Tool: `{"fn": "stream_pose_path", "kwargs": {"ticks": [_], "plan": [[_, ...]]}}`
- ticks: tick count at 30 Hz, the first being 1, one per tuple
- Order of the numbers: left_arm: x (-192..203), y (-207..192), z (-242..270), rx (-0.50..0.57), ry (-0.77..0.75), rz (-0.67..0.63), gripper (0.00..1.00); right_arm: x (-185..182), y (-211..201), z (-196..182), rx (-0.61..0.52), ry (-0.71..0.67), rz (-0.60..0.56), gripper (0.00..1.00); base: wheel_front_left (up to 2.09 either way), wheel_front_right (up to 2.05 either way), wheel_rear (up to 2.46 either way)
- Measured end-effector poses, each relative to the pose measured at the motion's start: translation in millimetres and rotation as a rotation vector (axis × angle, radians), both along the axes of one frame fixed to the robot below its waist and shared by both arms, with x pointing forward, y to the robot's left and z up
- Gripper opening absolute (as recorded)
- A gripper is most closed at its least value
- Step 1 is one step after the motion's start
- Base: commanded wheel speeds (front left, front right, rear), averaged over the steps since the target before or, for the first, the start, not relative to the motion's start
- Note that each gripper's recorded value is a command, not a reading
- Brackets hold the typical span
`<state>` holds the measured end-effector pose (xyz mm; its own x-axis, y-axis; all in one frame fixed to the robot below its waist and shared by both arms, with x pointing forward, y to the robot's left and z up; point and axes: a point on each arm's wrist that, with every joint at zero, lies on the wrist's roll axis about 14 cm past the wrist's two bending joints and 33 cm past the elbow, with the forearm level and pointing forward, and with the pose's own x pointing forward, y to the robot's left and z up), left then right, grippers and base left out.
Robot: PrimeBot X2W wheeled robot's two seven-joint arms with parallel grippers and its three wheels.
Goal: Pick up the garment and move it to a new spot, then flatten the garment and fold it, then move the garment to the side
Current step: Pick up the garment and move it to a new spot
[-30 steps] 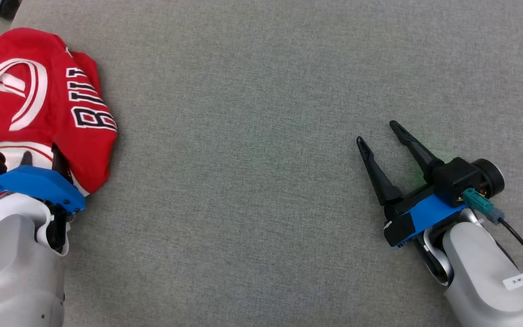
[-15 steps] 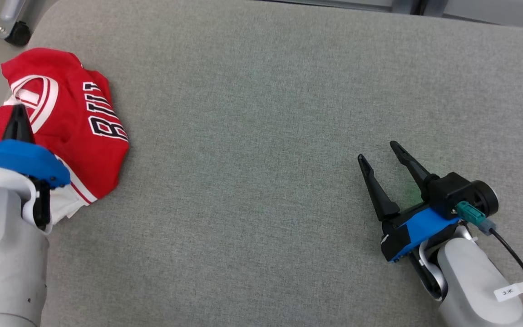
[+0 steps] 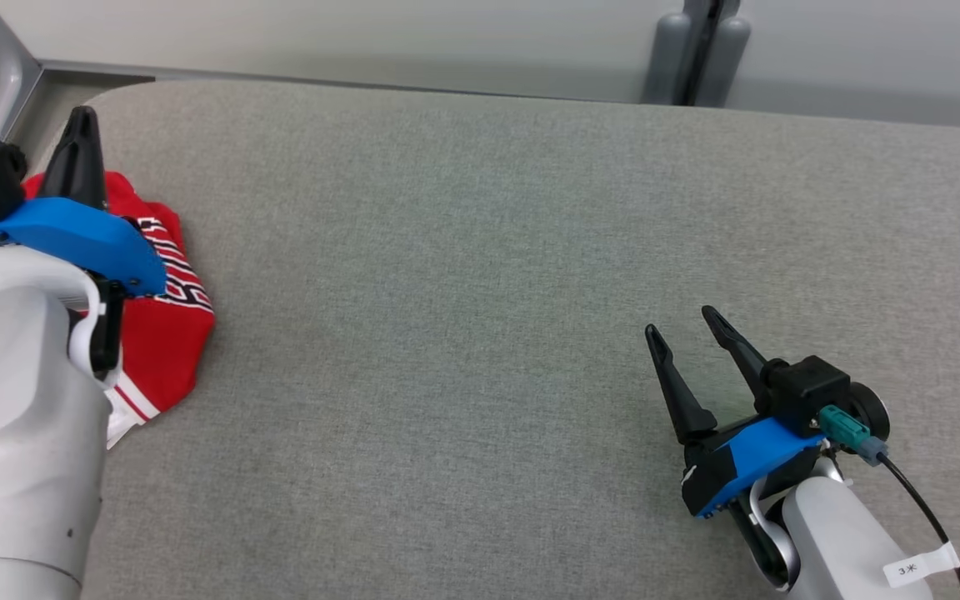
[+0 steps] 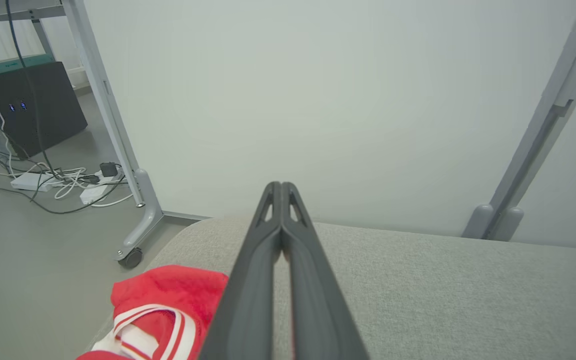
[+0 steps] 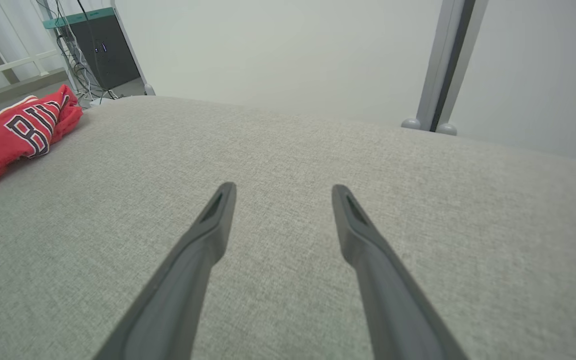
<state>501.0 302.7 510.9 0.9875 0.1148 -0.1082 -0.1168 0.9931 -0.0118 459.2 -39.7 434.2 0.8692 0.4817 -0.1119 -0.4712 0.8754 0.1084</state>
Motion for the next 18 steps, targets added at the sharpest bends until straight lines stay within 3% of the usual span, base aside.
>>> {"fn": "stream_pose_path", "kwargs": {"ticks": [1,8,18], "plan": [[1.7,-5.6,2.9,-0.006,-0.010,-0.012,1.00,-0.7,-2.2,2.4,0.003,-0.004,-0.009,1.00,0.00,0.00,0.00],[-15.0,-60.2,-20.0,-0.056,-0.004,-0.111,1.00,-10.8,-21.0,15.6,0.025,-0.018,-0.089,1.00,0.00,0.00,0.00],[-85.2,-109.6,-64.0,-0.084,0.043,-0.142,1.00,-38.3,-65.5,24.8,0.023,-0.023,-0.228,1.00,0.00,0.00,0.00]]}}
